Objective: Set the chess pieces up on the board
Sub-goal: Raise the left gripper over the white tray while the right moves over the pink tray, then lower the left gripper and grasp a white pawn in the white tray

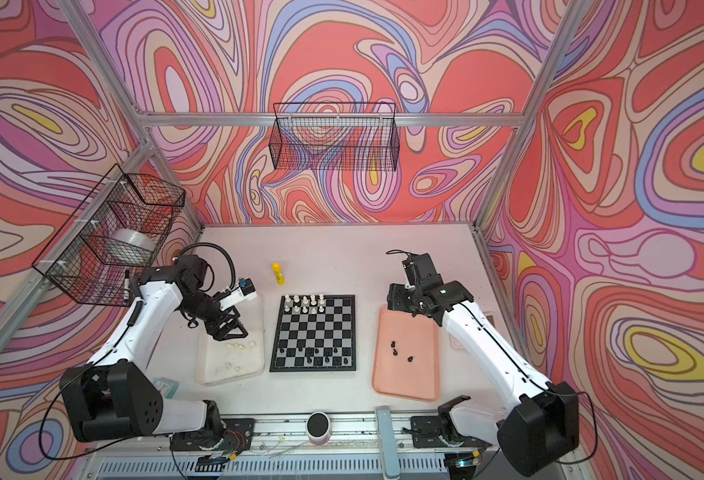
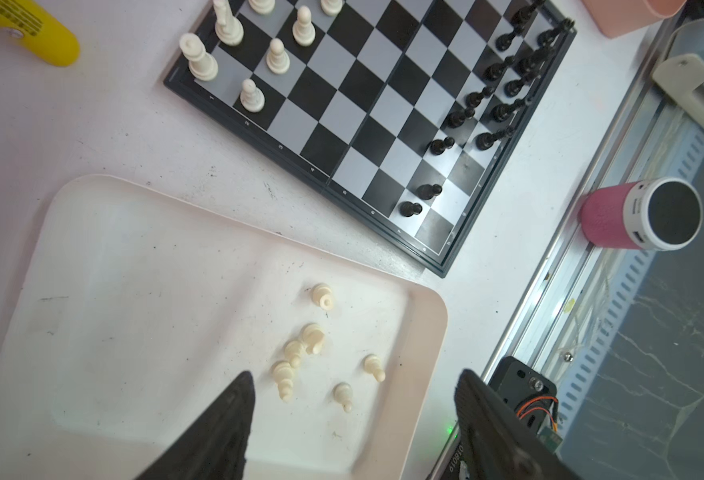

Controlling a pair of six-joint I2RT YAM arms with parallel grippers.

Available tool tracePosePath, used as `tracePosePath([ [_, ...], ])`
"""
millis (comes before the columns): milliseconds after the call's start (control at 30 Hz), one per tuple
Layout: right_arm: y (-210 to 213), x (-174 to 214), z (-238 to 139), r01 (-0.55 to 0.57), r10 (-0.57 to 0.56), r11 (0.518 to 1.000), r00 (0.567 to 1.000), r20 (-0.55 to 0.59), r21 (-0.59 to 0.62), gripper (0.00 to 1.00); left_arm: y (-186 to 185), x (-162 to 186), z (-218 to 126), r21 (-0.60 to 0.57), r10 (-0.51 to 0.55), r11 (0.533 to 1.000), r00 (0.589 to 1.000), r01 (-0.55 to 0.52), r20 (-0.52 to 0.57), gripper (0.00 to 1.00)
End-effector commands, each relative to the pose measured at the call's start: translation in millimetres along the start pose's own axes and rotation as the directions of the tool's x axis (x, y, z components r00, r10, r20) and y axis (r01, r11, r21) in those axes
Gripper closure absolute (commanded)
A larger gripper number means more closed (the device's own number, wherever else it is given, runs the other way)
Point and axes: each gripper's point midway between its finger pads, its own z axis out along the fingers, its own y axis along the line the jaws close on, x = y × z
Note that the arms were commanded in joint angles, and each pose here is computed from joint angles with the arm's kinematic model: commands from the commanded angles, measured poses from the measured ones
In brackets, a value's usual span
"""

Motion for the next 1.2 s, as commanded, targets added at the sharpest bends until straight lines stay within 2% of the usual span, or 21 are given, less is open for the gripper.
tracePosePath([
  [0,6,-5,-5,-0.029,0.029,0.999,0.999,0.030,-0.021,0.30,1,10,15,0.006,0.103,0.995,0.991,-0.103,-0.090,0.37],
  [167,6,1,0,-0.045,0.045,0.999,0.999,0.020,-0.024,0.30,0,11,33,0.010,0.159,0.987,0.979,-0.159,-0.127,0.46],
  [333,4,7,1,-0.053,0.053,0.998,0.998,0.020,-0.020,0.30,5,19,50,-0.021,0.212,0.976,0.963,-0.219,-0.168,0.58],
  [600,3,7,4,-0.037,0.038,0.999,0.999,0.014,-0.011,0.30,2,32,64,-0.016,0.256,0.964,0.943,-0.265,-0.211,0.59],
  [767,3,10,8,-0.030,0.030,1.000,1.000,0.002,-0.008,0.30,-1,31,67,-0.021,0.259,0.963,0.947,-0.268,-0.192,0.57],
  [1167,1,13,10,-0.025,0.025,1.000,1.000,-0.002,-0.008,0.30,2,38,78,-0.019,0.289,0.954,0.931,-0.301,-0.224,0.57],
])
